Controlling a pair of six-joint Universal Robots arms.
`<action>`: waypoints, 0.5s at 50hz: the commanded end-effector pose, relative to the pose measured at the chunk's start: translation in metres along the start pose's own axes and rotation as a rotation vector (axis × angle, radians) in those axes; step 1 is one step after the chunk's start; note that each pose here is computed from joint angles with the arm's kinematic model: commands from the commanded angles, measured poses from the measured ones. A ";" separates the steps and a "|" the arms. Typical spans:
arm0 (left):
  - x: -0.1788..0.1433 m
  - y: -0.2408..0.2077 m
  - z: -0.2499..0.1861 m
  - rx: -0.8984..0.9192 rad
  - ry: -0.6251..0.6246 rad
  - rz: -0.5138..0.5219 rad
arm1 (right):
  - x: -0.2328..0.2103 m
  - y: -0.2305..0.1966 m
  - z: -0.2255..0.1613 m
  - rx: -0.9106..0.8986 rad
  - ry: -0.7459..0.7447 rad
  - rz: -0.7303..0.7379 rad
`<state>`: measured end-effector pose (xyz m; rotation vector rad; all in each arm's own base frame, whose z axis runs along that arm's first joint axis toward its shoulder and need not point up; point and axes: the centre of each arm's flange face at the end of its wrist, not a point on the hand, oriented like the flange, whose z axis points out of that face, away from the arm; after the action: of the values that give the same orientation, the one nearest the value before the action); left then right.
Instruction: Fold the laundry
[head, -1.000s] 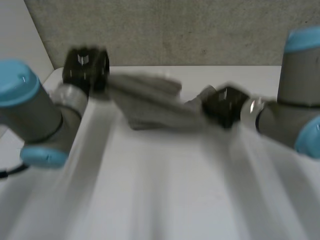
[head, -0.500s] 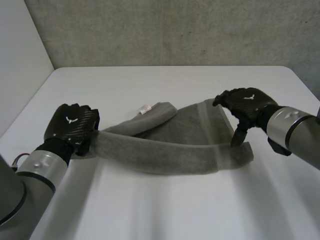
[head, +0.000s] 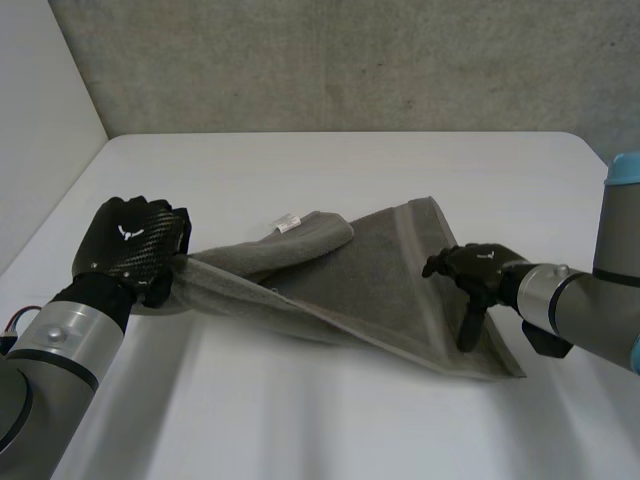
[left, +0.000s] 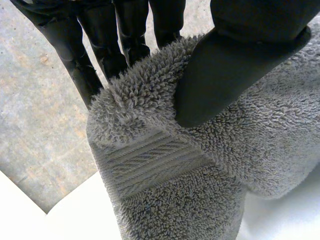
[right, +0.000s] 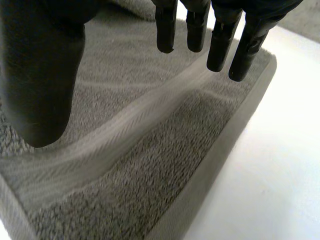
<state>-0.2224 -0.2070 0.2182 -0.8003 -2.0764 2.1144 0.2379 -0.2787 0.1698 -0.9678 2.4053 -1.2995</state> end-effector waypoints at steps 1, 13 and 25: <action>0.000 0.002 0.001 -0.007 0.000 -0.001 | -0.009 0.025 -0.006 -0.073 -0.042 0.032; -0.001 0.005 0.010 -0.018 0.001 -0.002 | -0.008 0.028 -0.028 -0.026 -0.025 0.088; -0.002 0.000 0.014 -0.004 -0.003 0.000 | -0.023 0.052 -0.025 0.017 -0.066 0.216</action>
<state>-0.2252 -0.2198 0.2156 -0.7984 -2.0909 2.1062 0.2176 -0.2312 0.1546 -0.7438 2.3880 -1.1946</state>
